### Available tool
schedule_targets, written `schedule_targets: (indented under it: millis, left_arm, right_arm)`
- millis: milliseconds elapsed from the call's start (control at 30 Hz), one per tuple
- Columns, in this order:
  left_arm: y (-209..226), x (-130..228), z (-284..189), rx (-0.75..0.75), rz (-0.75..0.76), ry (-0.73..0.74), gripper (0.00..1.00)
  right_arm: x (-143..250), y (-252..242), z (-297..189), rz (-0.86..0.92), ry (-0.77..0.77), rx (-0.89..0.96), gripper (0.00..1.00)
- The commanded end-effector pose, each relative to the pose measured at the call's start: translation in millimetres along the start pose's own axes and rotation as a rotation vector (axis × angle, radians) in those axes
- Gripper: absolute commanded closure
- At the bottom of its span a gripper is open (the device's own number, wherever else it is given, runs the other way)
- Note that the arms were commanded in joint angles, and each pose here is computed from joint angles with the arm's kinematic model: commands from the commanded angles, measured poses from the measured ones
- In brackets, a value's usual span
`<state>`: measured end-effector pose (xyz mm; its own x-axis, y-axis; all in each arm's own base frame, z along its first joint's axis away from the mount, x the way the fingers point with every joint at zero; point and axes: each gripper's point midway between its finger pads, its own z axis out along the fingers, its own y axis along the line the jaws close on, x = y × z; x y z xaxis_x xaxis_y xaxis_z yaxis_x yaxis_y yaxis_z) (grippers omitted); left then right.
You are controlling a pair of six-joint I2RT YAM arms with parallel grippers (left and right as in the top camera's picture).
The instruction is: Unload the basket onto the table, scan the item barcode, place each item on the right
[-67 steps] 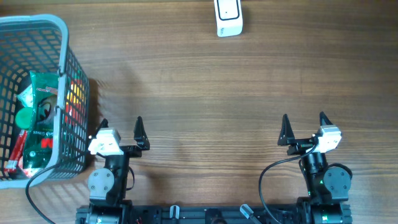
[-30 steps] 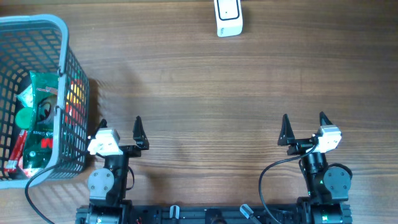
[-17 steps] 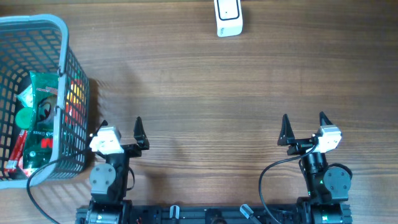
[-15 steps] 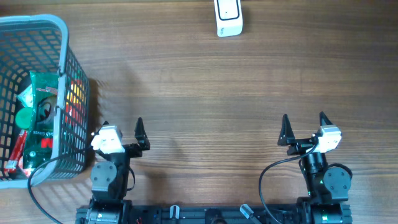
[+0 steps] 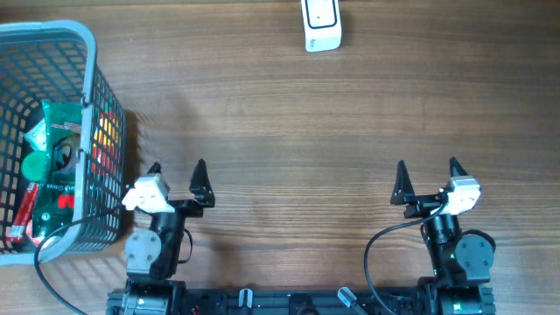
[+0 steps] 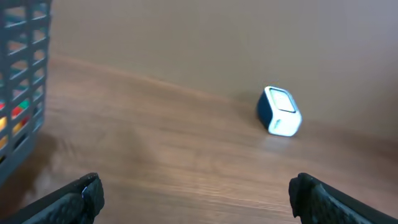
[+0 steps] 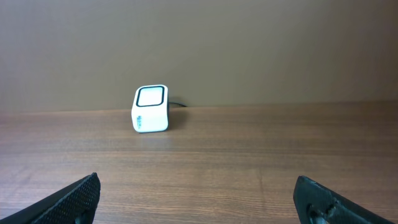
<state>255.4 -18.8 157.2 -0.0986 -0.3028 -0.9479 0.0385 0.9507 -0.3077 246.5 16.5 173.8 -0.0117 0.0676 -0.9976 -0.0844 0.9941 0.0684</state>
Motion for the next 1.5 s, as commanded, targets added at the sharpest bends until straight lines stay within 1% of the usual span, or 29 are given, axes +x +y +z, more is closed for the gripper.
schedule_targets:
  millis: [0, 200, 267, 333, 433, 733, 900, 967, 1167, 1233, 1333, 1467]
  left_arm:
    - [-20.3, -7.1, -1.1, 0.111, -0.026, -0.018, 0.00]
    - [-21.0, -9.3, -1.2, 0.114, -0.025, -0.028, 0.00]
    - [-17.8, 0.5, -0.7, 0.100, -0.026, 0.012, 0.00]
    - [-20.5, 6.7, -1.2, 0.118, -0.027, 0.040, 0.00]
    - [-25.1, 8.2, -1.9, 0.146, -0.027, 0.049, 0.00]
    - [-27.6, 4.8, -2.4, 0.156, -0.026, 0.044, 0.00]
    - [-37.2, -24.6, -6.2, 0.177, -0.023, -0.015, 0.00]
    - [-40.3, -31.8, -7.6, 0.185, -0.045, -0.025, 0.00]
    - [-71.7, -71.8, -22.8, 0.316, -0.110, -0.060, 0.00]
    - [-75.5, -81.8, -27.3, 0.316, -0.111, -0.051, 0.00]
    - [-82.3, -107.0, -32.3, 0.320, -0.104, -0.082, 0.00]
    - [-88.3, -131.7, -24.1, 0.302, -0.077, -0.078, 0.00]
  right_arm:
    - [0.5, 1.8, 0.2, 0.017, 0.002, -0.012, 0.00]
    - [0.5, 1.8, 0.2, 0.017, 0.002, -0.012, 0.00]
    - [0.5, 1.8, 0.2, 0.017, 0.002, -0.012, 0.00]
    - [0.5, 1.8, 0.2, 0.017, 0.002, -0.012, 0.00]
    - [0.5, 1.8, 0.2, 0.017, 0.002, -0.012, 0.00]
    - [0.5, 1.8, 0.2, 0.017, 0.002, -0.012, 0.00]
    - [0.5, 1.8, 0.2, 0.017, 0.002, -0.012, 0.00]
    - [0.5, 1.8, 0.2, 0.017, 0.002, -0.012, 0.00]
    - [0.5, 1.8, 0.2, 0.017, 0.002, -0.012, 0.00]
    - [0.5, 1.8, 0.2, 0.017, 0.002, -0.012, 0.00]
    - [0.5, 1.8, 0.2, 0.017, 0.002, -0.012, 0.00]
    - [0.5, 1.8, 0.2, 0.017, 0.002, -0.012, 0.00]
